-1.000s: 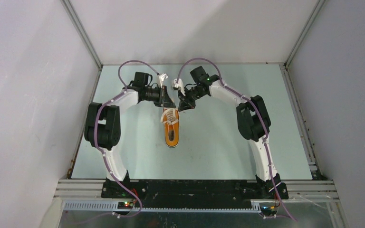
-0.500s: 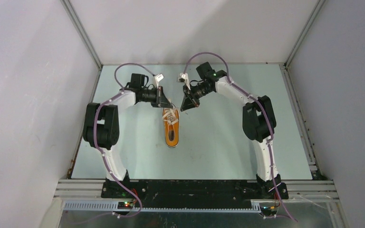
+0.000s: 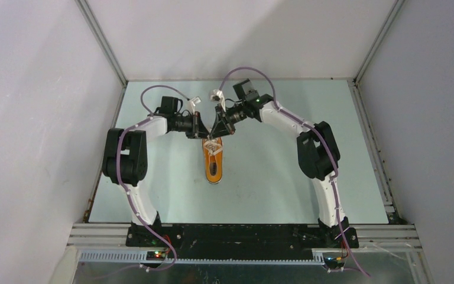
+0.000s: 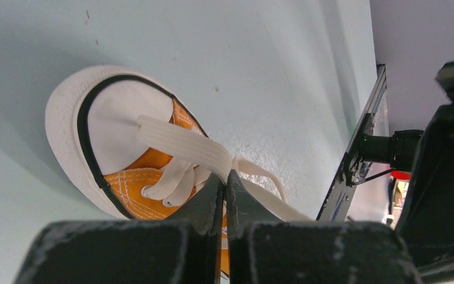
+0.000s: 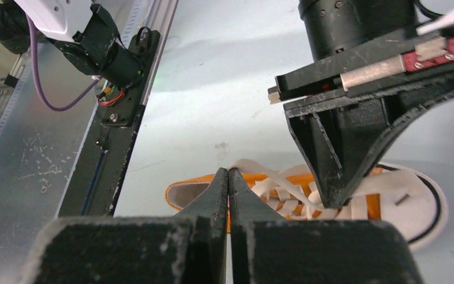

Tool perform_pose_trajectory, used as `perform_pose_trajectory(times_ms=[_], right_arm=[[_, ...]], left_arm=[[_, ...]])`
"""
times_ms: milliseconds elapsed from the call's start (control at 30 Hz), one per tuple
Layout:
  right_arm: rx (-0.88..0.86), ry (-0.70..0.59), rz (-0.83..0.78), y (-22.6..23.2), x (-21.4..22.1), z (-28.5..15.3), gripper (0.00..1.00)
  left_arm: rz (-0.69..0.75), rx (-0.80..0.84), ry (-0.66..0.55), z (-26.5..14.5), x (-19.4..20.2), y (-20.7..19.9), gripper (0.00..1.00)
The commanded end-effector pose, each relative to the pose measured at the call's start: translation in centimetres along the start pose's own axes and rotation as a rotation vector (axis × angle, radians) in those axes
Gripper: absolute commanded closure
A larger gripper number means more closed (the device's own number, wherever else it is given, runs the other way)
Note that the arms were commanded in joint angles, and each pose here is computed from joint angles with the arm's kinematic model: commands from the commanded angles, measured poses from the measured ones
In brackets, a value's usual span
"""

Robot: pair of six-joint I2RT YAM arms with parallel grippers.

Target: Tie the shoes

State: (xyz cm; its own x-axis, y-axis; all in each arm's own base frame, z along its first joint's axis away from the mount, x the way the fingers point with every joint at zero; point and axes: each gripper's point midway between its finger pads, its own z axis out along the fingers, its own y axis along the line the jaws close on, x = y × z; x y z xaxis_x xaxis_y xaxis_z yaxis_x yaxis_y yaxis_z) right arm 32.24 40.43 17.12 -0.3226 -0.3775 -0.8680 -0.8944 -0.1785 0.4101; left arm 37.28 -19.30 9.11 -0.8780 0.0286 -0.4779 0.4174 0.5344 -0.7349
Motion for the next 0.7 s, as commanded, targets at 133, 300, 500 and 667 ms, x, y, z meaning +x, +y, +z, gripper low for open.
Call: perform_pose_trajectory(times_ms=[133,300,500,667], right_arm=[[0.037,-0.087,-0.049,-2.5,-0.1,2.1,1.0],[0.083,-0.099,-0.018,-4.1,0.8,2.1,1.0],[0.123,-0.09,-0.011,-5.2,1.9,1.5,1.0],[0.132,-0.077,0.018,-5.4,2.7,1.3,1.0]], left_arm=[[-0.03,0.007,-0.003,-1.0,0.3,-1.1,0.97],[-0.038,0.012,-0.001,-1.0,0.2,-1.1,0.97],[-0.039,0.014,-0.005,-1.0,-0.2,-1.0,0.97],[-0.04,0.012,-0.008,-1.2,-0.2,-1.0,0.97]])
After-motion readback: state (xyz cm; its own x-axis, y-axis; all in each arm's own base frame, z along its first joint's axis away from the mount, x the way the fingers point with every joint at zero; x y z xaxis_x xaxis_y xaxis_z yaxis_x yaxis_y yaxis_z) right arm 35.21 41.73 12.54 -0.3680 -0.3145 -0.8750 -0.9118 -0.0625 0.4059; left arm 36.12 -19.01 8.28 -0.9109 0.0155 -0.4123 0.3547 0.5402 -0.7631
